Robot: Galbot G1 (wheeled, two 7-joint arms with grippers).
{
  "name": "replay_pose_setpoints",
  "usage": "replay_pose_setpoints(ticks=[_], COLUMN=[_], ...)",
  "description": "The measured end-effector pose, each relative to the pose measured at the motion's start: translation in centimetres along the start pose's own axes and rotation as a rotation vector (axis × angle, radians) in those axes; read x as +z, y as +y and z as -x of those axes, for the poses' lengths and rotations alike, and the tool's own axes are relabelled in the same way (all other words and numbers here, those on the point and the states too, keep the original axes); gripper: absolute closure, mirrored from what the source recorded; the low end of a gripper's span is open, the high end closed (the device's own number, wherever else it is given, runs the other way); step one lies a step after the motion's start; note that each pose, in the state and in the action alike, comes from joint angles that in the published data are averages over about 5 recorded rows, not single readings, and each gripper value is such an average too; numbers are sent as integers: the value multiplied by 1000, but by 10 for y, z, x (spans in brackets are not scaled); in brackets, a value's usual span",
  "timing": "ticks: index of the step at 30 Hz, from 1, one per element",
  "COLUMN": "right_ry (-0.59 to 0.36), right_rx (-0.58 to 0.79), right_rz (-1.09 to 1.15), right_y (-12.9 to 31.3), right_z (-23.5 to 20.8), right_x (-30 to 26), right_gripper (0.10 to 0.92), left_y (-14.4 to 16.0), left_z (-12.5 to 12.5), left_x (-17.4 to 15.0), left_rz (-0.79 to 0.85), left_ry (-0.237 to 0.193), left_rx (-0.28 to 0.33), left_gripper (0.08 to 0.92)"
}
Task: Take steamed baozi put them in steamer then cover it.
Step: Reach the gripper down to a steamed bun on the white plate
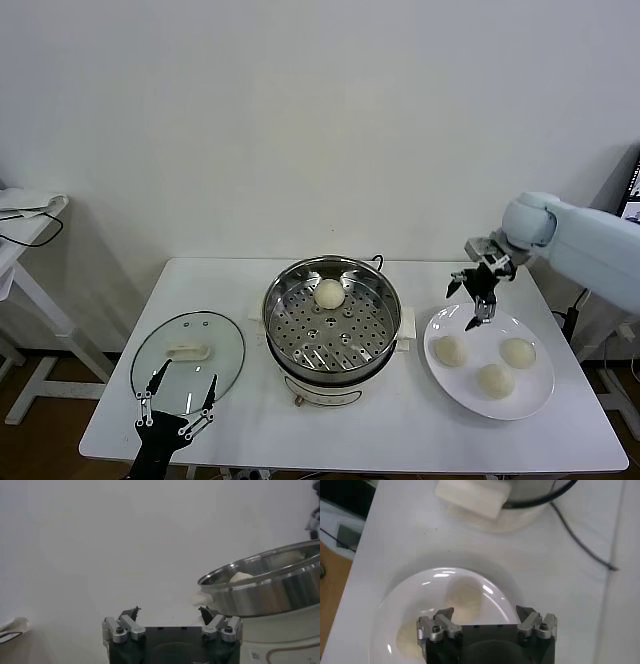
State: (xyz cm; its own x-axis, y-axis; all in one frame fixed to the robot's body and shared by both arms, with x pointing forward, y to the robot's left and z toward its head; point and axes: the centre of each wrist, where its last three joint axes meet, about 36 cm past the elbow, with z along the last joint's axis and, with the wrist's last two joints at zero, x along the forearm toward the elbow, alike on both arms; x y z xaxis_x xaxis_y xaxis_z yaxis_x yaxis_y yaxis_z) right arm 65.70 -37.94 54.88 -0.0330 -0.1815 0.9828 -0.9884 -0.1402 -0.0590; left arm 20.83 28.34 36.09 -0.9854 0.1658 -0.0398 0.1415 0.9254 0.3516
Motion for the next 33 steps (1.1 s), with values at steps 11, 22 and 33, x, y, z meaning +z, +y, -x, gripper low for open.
replay_pose_setpoints(ticks=[11,22,33], right_ry=[8,13,6], right_rx=[-15,5,23], right_rz=[61,81,94], right_y=[15,24,28], right_z=[50,79,87], right_x=[7,7,7], right_gripper=[200,200,320], left_y=[0,0,2], left_z=[-2,-2,-3], left_x=[4,5,5], left_rz=[1,2,5], left_ry=[9,10,9], left_rx=[-2,-4,-8], left_gripper=[177,177,177])
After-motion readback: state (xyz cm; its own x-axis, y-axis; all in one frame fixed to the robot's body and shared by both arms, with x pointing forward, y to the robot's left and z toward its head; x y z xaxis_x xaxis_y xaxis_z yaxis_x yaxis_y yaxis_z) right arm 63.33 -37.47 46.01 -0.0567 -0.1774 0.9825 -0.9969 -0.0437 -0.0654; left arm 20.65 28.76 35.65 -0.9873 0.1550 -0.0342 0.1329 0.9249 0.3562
